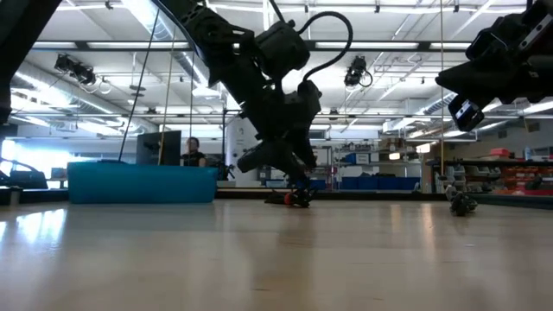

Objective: Pick and place USB-C Cables
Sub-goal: Put the black charger cable into the blue bin, then put the white charger cable into the blue bin

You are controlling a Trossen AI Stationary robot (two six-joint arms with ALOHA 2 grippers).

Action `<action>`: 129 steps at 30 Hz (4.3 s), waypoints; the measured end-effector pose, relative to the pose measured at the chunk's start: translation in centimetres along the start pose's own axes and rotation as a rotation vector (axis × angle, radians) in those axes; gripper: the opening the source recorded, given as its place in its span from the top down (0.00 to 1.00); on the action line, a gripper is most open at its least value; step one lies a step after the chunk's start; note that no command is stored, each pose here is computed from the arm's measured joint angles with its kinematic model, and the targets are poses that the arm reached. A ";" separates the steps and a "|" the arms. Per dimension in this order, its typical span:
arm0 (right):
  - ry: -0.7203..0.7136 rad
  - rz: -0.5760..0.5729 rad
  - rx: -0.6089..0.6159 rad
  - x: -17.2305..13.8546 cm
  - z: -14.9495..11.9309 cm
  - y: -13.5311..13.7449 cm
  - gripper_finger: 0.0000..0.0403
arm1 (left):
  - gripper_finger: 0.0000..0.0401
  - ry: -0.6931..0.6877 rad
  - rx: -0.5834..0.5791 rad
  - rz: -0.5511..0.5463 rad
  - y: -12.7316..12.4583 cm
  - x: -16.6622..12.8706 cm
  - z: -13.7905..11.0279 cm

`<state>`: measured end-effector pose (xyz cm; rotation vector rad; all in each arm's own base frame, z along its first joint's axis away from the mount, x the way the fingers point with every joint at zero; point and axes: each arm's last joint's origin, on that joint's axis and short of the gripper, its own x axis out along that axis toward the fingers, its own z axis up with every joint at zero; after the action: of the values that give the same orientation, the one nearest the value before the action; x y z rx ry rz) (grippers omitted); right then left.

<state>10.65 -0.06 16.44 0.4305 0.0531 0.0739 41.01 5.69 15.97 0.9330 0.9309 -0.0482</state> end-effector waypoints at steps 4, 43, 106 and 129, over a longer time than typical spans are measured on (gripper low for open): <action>0.001 0.001 0.011 0.0 0.0 0.0 0.92 | 0.55 0.002 0.005 -0.029 -0.4 0.5 -0.2; 0.007 0.009 0.015 0.0 0.0 0.0 0.92 | 0.97 0.345 0.145 0.010 2.5 -1.2 3.2; 0.014 -0.002 -0.018 0.0 -0.1 0.0 0.92 | 0.95 0.682 -1.067 -0.052 5.4 -11.1 -19.6; 0.019 0.003 -0.043 0.0 -0.1 0.0 0.92 | 0.63 0.607 -0.926 -0.272 5.7 -14.4 -12.1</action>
<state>10.63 -0.03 16.30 0.3871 0.0692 0.0824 26.32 12.85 26.91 -0.0681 1.4477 0.4262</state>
